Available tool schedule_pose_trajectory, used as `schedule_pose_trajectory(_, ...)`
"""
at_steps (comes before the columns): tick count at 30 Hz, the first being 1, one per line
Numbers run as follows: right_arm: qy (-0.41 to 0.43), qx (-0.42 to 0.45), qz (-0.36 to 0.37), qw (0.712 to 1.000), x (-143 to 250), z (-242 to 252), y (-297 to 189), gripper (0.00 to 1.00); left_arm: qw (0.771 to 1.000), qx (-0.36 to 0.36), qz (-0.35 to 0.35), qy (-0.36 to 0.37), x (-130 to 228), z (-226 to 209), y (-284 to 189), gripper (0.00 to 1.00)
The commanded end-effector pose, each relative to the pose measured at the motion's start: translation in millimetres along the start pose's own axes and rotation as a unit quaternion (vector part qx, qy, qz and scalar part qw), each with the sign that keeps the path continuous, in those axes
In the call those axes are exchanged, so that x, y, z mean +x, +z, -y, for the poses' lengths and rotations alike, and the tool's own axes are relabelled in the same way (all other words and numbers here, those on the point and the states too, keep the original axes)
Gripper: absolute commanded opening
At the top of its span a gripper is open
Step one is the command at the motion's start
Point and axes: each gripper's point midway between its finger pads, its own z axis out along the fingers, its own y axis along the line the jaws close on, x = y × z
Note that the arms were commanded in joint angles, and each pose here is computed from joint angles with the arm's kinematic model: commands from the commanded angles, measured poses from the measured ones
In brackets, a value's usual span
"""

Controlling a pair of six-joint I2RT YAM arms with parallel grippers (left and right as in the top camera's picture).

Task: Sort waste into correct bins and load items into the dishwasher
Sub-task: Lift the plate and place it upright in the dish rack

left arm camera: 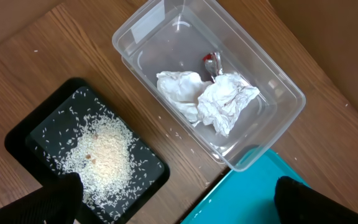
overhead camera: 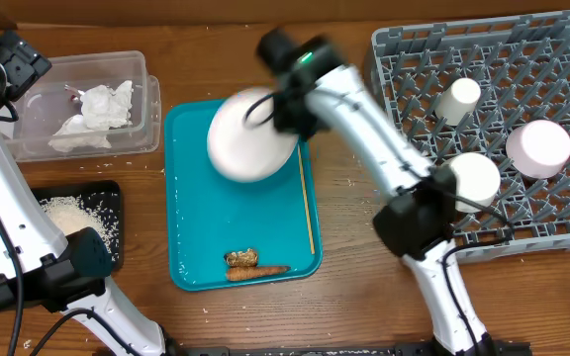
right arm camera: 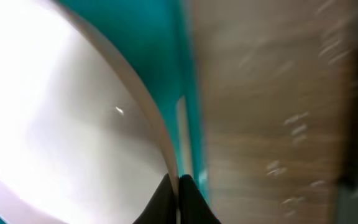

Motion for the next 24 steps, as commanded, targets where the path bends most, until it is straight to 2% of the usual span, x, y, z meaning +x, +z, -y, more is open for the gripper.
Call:
schedule_pose_trajectory(1, 0.000, 0.053, 0.124, 0.991, -49, 63, -77, 0.04, 1.000, -0.004, 0.000, 0.012, 1, 0, 1, 1.00)
schedule_pose_trajectory(6, 0.041, 0.237, 0.205, 0.949, -82, 163, -119, 0.04, 1.000, -0.004, 0.000, 0.012, 1, 0, 1, 1.00)
schedule_pose_trajectory(11, 0.072, 0.296, 0.215, 0.928, -89, 208, -131, 0.04, 1.000, -0.004, 0.000, 0.012, 1, 0, 1, 1.00)
schedule_pose_trajectory(15, 0.100, 0.367, 0.236, 0.894, -95, 247, -150, 0.04, 1.000, -0.004, 0.000, 0.013, 1, 1, 1, 1.00)
schedule_pose_trajectory(19, 0.130, 0.386, 0.257, 0.876, -103, 270, -160, 0.04, 1.000, -0.004, 0.000, 0.013, 1, 1, 1, 1.00)
schedule_pose_trajectory(24, 0.150, 0.369, 0.271, 0.876, -113, 277, -158, 0.04, 1.000, -0.004, 0.000, 0.012, 1, 0, 1, 1.00)
